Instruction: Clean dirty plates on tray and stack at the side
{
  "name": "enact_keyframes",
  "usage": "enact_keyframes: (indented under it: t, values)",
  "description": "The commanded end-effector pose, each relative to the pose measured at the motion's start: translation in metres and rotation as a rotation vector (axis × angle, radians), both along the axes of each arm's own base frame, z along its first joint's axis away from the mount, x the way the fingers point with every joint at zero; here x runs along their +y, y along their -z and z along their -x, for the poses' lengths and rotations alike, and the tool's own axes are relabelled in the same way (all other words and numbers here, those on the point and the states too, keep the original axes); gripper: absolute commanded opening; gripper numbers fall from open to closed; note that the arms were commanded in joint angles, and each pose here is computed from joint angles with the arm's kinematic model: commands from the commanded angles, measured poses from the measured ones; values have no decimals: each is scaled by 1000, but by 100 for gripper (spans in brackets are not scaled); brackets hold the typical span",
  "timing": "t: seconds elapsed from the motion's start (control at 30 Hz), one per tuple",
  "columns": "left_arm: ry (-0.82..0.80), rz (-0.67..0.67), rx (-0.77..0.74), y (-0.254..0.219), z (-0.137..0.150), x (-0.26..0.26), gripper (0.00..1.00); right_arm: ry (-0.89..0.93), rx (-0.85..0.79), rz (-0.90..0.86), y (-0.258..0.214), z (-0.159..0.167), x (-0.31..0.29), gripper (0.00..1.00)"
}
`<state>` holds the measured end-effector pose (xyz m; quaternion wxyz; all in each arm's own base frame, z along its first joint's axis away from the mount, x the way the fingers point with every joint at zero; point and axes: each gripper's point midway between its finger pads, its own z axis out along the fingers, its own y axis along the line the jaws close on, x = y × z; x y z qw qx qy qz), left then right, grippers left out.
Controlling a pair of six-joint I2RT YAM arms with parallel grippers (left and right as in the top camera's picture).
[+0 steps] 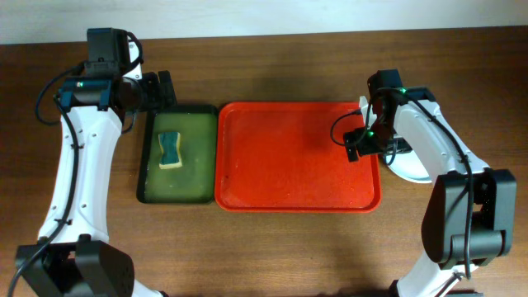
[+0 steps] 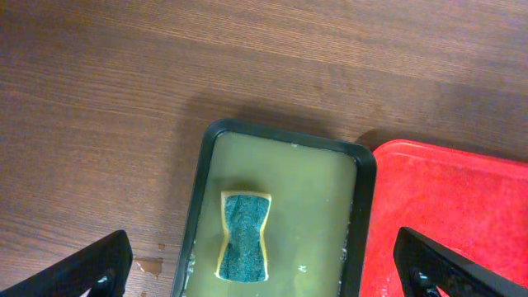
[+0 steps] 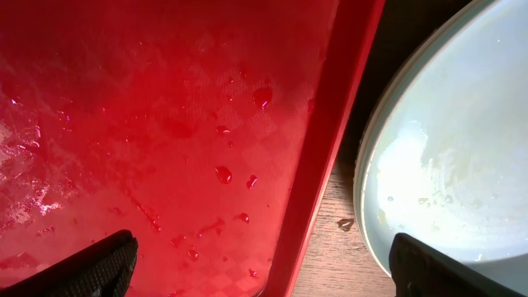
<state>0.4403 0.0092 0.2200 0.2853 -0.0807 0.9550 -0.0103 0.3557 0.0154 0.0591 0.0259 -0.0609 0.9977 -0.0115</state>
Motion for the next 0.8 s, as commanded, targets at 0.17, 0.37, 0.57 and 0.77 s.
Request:
enact_keyframes:
  t: [0.17,0.37,0.57,0.77]
  values:
    - [2,-11,5,2,-1,2,99,-7,-421,-7,-141,6,-1,99]
    - [2,-11,5,2,-1,2,99,94,-1063,102,-323,124,-36,99]
    - [2,-11,5,2,-1,2,100,35,-1522,-40,-377,263,-26,99]
    - [2,-11,5,2,-1,2,99,22,-1693,-73,-329,241,-19,99]
